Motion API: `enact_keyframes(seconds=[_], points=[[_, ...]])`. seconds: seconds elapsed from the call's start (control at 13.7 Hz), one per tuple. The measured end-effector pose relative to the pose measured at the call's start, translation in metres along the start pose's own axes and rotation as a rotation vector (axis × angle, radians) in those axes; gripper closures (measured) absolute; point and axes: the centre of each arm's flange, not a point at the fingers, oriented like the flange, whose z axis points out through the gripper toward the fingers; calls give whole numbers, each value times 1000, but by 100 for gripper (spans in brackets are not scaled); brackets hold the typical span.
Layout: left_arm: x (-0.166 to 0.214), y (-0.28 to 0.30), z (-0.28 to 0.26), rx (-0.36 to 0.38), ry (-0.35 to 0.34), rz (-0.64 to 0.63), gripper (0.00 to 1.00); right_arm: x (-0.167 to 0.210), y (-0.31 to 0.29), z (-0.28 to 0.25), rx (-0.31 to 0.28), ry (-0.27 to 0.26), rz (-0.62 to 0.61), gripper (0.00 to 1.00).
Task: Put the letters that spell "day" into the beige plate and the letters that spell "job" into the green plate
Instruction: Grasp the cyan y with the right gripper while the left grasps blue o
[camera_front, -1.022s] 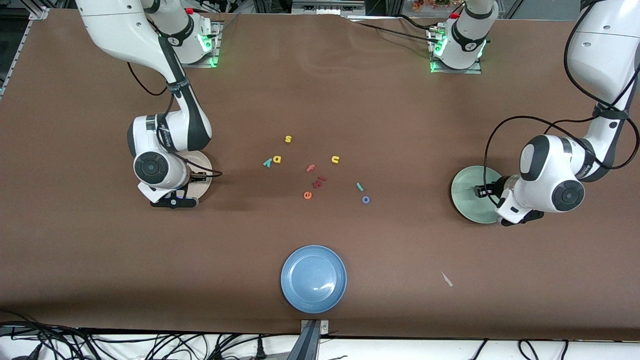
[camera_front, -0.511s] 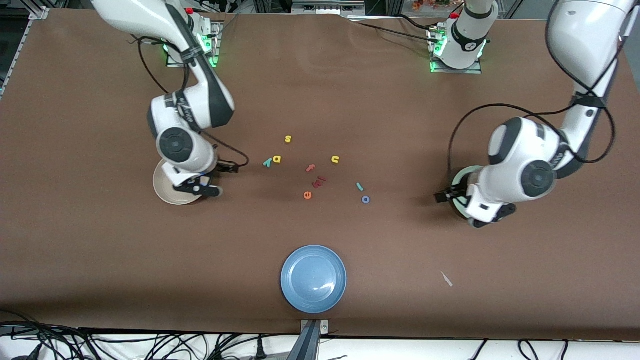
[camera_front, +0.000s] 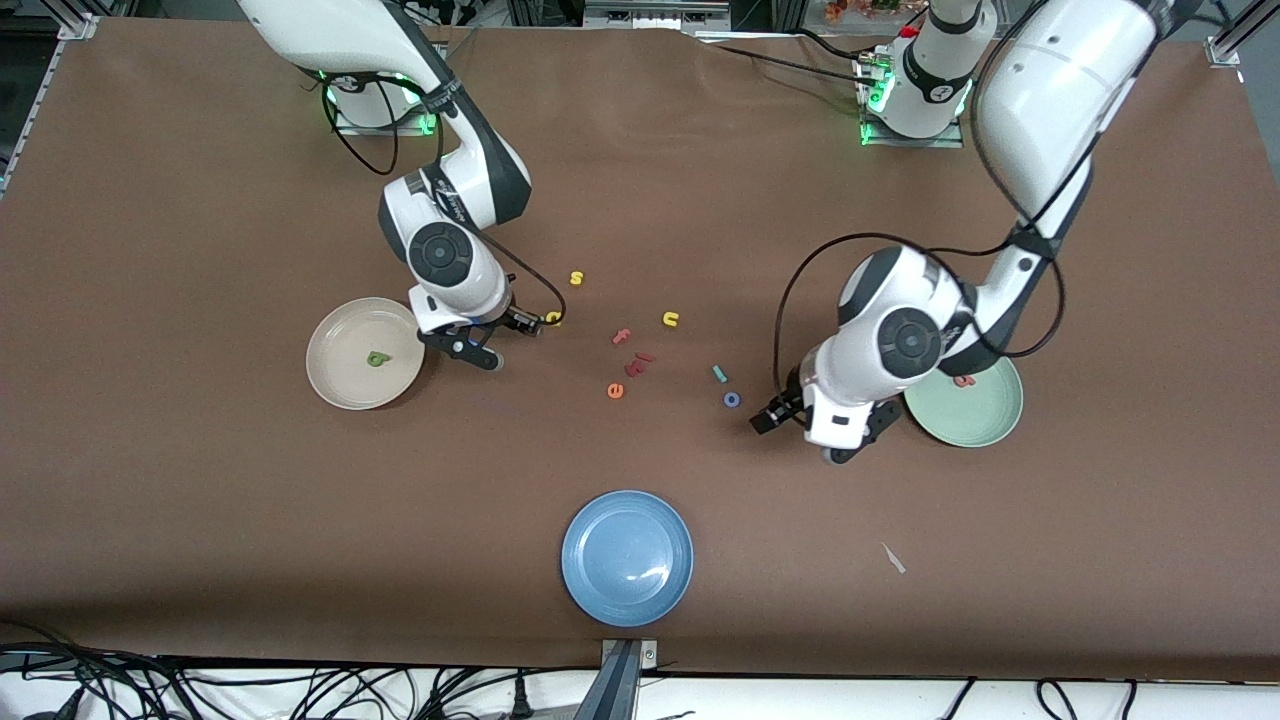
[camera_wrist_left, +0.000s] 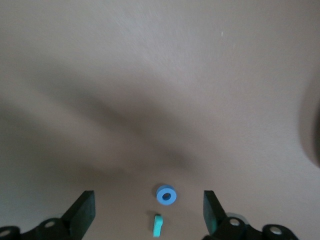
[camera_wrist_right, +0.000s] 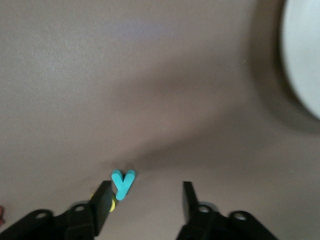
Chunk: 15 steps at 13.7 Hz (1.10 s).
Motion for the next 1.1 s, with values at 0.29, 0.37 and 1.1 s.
enact_keyframes(seconds=[0.29, 0.37, 1.1], points=[[-24, 20, 50, 68, 40, 33, 7, -8, 1, 22, 26, 8, 26, 45], [-30, 24, 55, 71, 41, 36, 11, -7, 1, 22, 40, 1, 43, 45], [-41, 29, 75, 87, 27, 46, 56, -6, -4, 39, 79, 1, 67, 50]])
